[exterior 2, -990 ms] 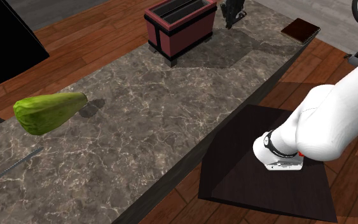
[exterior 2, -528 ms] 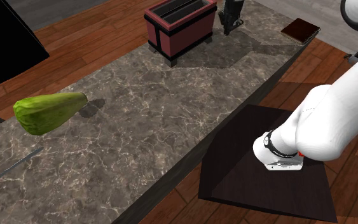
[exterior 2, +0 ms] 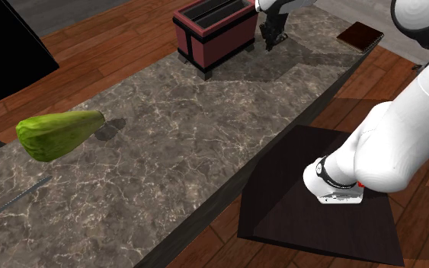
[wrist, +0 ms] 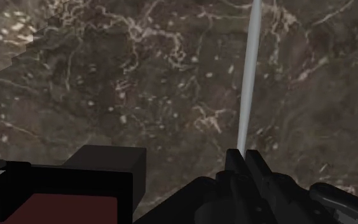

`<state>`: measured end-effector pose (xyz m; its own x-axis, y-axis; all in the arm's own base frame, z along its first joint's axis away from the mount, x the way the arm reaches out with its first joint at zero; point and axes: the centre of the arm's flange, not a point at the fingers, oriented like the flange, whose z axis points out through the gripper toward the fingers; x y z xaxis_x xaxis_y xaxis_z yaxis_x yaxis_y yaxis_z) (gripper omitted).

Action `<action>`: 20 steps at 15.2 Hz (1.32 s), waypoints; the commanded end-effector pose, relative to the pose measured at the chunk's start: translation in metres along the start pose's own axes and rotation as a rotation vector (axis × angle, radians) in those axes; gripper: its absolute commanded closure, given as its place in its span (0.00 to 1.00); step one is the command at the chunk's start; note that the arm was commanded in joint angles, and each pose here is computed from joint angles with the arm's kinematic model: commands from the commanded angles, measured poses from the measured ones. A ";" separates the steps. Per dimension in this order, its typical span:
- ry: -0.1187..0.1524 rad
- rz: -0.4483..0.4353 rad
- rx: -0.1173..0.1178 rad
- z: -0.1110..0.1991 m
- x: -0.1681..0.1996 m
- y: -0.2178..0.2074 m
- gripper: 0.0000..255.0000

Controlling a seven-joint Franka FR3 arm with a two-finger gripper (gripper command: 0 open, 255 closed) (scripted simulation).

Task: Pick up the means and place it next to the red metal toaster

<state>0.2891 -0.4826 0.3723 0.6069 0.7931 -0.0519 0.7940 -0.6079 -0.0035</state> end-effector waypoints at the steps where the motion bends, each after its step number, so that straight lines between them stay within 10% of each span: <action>1: 0.000 0.000 0.000 0.003 0.000 -0.001 1.00; 7: 0.000 0.000 0.000 0.003 0.000 -0.001 1.00; 8: 0.000 0.000 0.000 0.003 0.000 -0.001 0.00; 20: 0.000 0.000 0.000 -0.047 0.000 -0.001 0.00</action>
<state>0.2900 -0.4806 0.4181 0.6070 0.7930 -0.0520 0.7940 -0.6079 -0.0024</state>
